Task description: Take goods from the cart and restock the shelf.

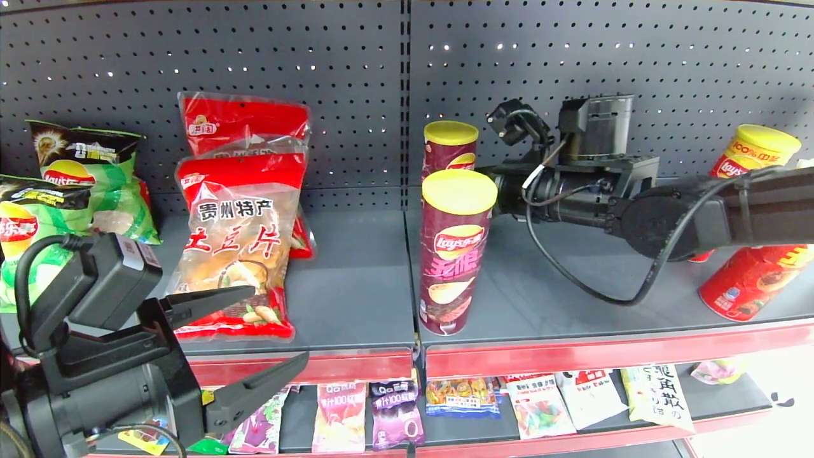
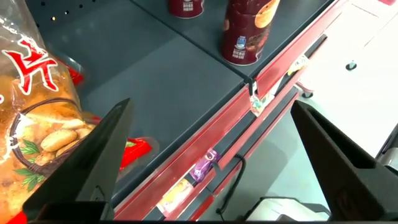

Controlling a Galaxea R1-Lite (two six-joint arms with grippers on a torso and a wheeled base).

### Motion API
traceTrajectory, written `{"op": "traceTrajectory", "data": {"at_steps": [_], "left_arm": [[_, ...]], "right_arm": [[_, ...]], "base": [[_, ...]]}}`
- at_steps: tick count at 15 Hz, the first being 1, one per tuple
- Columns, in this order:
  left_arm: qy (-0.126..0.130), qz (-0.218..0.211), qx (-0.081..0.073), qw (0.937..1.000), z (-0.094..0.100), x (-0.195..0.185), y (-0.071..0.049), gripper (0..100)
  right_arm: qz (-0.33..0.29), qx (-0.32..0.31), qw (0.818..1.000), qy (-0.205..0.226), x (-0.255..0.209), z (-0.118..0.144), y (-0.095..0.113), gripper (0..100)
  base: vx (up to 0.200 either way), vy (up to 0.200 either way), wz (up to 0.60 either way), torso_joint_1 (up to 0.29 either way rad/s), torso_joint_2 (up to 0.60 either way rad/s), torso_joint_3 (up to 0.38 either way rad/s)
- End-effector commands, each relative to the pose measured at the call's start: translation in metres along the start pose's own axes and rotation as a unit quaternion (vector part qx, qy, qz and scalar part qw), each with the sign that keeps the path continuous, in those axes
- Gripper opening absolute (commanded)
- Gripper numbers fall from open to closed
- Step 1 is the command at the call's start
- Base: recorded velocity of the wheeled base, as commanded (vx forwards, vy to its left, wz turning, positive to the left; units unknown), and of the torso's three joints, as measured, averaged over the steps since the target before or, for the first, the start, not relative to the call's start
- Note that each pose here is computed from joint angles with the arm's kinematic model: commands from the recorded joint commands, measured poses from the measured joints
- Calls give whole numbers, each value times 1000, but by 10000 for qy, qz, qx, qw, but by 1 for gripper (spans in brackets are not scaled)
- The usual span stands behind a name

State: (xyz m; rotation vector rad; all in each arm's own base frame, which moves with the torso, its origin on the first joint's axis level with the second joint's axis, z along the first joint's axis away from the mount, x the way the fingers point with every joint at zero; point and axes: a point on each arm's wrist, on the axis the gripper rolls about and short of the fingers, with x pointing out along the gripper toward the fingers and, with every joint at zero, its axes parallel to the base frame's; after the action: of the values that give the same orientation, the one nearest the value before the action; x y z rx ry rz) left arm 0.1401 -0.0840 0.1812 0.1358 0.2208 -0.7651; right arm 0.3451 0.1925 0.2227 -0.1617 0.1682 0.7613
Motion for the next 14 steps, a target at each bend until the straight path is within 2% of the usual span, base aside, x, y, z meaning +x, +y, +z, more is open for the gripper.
{"op": "traceTrajectory", "data": {"at_steps": [1, 5, 7, 8, 11, 12, 14], "left_arm": [[75, -11, -6, 10000, -1, 5, 1, 100], [214, -42, -2, 9998, -1, 17, 4, 100], [293, -71, 148, 9994, -2, 25, 5, 100], [417, -94, 269, 9987, -4, 33, 7, 100], [559, -94, 272, 9980, 0, 59, 14, 100], [565, -64, 292, 9980, 6, 73, 18, 100], [692, -232, 432, 9964, 4, 96, 16, 100]], "right_arm": [[-324, 51, 9994, 66, -39, 1, -4, 100], [-817, 188, 9960, 319, -90, -15, -12, 100], [-935, 230, 9944, 447, -107, -24, -7, 100], [-931, 250, 9940, 513, -125, -31, 0, 100], [-850, 229, 9944, 589, -160, -45, 20, 100], [-709, 227, 9952, 635, -178, -56, 35, 100], [-653, 240, 9954, 665, -204, -72, 48, 100]], "base": [[0, 0, 0, 0, 0, 0], [0, 0, 0, 0, 0, 0], [0, 0, 0, 0, 0, 0], [0, 0, 0, 0, 0, 0], [0, 0, 0, 0, 0, 0], [0, 0, 0, 0, 0, 0], [0, 0, 0, 0, 0, 0]]}}
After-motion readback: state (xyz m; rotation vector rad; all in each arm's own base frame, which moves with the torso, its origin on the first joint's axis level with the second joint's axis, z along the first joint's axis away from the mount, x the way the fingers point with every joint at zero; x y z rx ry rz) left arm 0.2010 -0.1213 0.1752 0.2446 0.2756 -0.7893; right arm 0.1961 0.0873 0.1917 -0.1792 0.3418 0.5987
